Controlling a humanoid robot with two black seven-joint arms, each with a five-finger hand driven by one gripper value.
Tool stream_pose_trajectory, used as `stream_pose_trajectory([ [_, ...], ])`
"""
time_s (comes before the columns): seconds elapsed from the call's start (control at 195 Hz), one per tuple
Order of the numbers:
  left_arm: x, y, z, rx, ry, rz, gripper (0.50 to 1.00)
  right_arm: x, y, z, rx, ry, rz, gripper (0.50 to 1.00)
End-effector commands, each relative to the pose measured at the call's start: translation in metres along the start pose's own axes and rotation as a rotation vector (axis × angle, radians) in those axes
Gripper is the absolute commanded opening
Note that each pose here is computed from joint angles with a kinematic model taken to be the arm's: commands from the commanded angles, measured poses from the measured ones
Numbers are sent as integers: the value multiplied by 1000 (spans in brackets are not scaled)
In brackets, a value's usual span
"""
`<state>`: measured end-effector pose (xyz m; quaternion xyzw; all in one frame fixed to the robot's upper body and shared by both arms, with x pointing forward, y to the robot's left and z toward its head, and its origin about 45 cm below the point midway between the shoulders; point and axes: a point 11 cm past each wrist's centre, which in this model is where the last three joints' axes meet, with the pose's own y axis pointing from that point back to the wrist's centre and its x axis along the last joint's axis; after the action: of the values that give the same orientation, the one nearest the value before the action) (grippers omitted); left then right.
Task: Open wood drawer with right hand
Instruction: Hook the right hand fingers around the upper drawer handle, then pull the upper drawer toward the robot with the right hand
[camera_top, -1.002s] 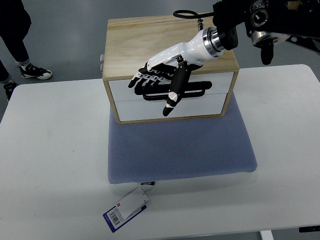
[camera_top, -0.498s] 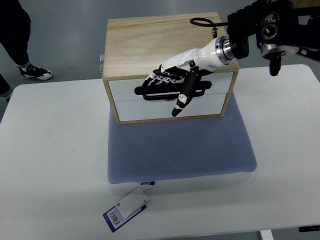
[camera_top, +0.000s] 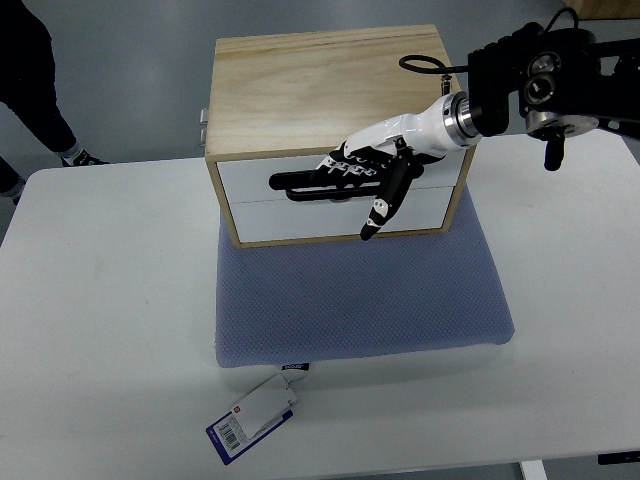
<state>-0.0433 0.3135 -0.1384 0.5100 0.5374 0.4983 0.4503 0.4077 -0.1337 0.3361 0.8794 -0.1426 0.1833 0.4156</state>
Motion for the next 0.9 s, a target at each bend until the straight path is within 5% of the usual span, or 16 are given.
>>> stream_pose_trajectory([
  [0.0, 0, 0, 0, 0, 0, 0, 1000, -2, -1, 3, -7, -4, -4, 942],
  [0.894, -1, 0, 0, 1, -3, -3, 1000, -18, -5, 21, -43, 0, -74, 944],
])
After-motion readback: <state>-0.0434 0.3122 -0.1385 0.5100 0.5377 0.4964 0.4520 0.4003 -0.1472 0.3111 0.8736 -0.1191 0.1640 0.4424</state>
